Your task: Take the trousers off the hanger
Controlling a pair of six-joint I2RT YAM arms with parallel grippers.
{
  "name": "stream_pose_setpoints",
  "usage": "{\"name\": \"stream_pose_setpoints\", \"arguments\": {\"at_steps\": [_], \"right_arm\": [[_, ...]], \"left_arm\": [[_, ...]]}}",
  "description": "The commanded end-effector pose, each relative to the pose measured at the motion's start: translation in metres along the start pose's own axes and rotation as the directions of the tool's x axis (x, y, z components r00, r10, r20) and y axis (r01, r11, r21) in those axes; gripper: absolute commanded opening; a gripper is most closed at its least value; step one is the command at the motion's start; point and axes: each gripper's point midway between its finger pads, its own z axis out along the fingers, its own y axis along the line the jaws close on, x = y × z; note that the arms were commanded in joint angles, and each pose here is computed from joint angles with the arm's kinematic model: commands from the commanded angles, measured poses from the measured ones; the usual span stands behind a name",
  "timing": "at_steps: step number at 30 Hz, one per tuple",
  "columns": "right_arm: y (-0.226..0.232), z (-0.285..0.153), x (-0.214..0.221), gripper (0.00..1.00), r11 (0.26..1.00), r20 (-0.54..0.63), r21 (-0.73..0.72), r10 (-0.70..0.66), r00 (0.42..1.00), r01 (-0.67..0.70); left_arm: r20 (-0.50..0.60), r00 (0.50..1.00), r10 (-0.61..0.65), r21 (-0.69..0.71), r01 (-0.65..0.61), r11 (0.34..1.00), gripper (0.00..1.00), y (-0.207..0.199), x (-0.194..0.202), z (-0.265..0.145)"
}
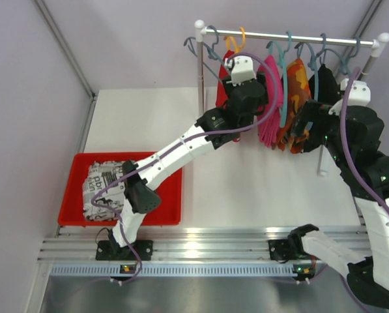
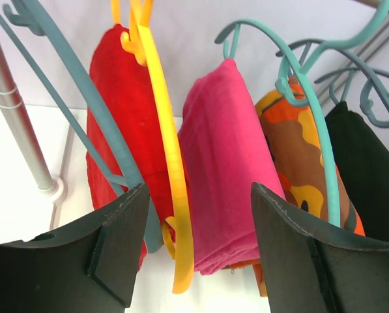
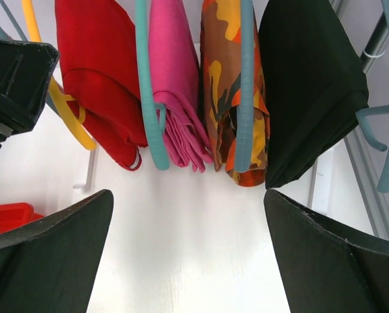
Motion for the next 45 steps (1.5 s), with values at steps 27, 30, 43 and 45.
{"name": "stream_pose_setpoints", "arguments": {"at_steps": [27, 30, 43, 45], "right_arm": [[0.002, -0.011, -0.008, 1.0, 0.999, 0.037, -0.039, 0.023, 0.999, -0.021], [0.003, -0.01, -0.006, 1.0, 0.999, 0.028, -0.048, 0.024, 0.999, -0.022], [0.006, -0.008, -0.004, 1.0, 0.998, 0.023, -0.063, 0.023, 0.999, -0.022], [0.007, -0.007, -0.003, 1.0, 0.998, 0.019, -0.065, 0.024, 1.0, -0.022]], "left_arm": [[-0.022, 0.976, -0.219, 0.002, 0.219, 0.976, 0.74, 0.003, -0.014, 0.01], [-0.015, 0.977, -0.212, -0.026, 0.211, 0.977, 0.75, 0.01, -0.015, 0.009], [0.027, 0.985, -0.173, -0.097, 0.175, 0.98, 0.75, 0.028, -0.024, 0.005], [0.028, 0.99, -0.141, -0.108, 0.143, 0.984, 0.75, 0.031, -0.023, 0.003]]}}
